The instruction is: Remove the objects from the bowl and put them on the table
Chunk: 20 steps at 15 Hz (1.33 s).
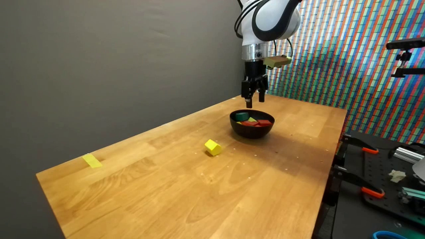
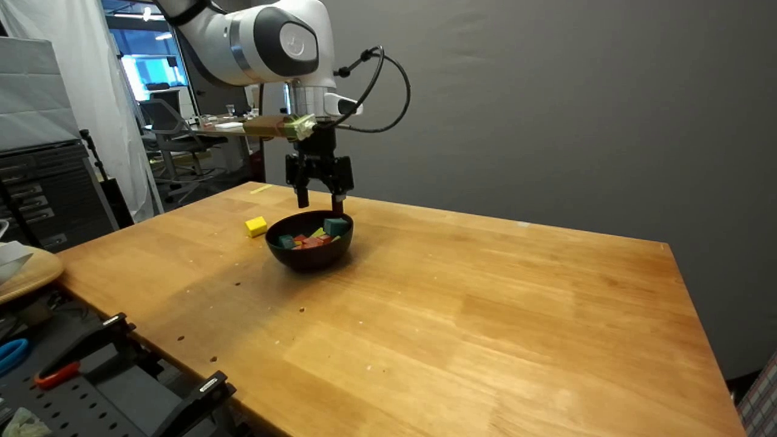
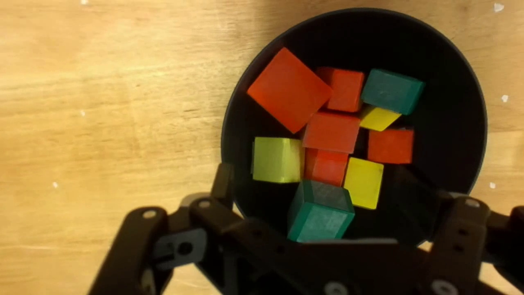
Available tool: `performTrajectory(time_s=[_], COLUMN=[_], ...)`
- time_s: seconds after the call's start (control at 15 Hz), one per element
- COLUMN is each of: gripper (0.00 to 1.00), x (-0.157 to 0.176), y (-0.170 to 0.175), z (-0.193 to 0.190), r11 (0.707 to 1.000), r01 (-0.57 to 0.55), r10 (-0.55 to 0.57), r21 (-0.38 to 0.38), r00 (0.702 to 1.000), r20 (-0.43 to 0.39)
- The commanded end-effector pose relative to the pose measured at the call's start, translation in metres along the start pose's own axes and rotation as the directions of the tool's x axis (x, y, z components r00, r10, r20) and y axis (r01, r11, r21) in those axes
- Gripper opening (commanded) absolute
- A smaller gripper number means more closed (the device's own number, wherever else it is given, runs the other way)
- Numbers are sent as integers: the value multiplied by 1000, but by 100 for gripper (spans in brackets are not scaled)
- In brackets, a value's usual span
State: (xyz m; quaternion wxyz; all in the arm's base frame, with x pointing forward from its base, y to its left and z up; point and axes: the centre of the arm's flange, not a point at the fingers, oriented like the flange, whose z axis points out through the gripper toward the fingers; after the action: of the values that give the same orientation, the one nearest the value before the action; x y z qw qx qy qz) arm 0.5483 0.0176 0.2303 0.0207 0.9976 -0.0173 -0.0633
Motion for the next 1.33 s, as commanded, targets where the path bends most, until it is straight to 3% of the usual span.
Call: performTrajectory(time_s=[0.0, 0.27, 0.4, 0.53, 0.6, 1.0, 1.27], gripper=[100, 99, 91, 67, 66, 18, 17], x=[17, 31, 40, 49, 51, 46, 6], y=[-7, -10, -9, -9, -10, -11, 19], z=[17, 36, 43, 49, 50, 36, -12], r11=[997, 995, 995, 994, 994, 995, 992], r01=[-54, -79, -87, -97, -99, -88, -125], r10=[55, 80, 88, 98, 100, 90, 126], r21=[63, 53, 44, 55, 54, 35, 17], r00=[998, 997, 996, 995, 995, 995, 978], r20=[-7, -19, -26, -22, -23, -47, -168])
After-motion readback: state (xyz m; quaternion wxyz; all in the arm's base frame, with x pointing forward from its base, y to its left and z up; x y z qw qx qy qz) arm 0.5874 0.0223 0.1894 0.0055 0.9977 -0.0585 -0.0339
